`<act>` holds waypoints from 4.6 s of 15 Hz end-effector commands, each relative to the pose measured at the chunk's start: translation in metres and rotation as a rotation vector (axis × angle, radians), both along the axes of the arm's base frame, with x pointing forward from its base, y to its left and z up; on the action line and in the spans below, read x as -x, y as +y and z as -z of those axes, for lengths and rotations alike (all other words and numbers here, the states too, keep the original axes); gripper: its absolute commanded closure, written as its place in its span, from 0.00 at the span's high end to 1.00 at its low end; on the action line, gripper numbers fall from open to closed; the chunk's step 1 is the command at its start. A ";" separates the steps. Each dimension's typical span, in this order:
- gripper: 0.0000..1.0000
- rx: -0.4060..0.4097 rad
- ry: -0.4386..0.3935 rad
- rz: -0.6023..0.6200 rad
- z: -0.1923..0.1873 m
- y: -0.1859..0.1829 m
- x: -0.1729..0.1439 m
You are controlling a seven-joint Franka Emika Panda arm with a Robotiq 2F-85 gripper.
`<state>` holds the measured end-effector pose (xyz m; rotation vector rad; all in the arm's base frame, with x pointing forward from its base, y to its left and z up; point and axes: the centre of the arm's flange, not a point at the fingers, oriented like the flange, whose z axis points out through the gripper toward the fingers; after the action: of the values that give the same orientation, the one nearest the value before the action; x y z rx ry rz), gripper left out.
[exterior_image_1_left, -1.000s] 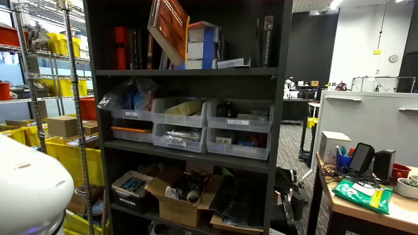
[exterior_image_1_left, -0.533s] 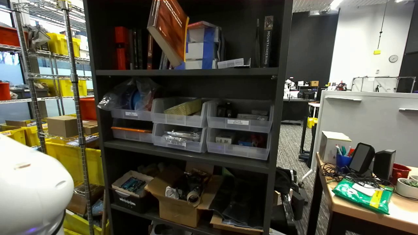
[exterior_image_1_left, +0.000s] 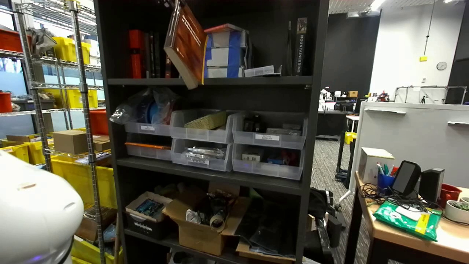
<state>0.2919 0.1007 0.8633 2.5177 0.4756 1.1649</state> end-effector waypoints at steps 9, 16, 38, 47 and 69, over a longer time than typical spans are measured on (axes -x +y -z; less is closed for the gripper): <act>0.08 0.050 -0.107 0.098 -0.043 -0.042 -0.018; 0.08 0.045 -0.165 0.128 -0.061 -0.064 -0.039; 0.08 0.010 -0.289 0.177 -0.078 -0.102 -0.078; 0.08 -0.036 -0.424 0.145 -0.066 -0.118 -0.131; 0.87 -0.102 -0.401 0.126 -0.038 -0.095 -0.140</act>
<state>0.4406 -0.0054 0.9047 2.2418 0.1338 1.6492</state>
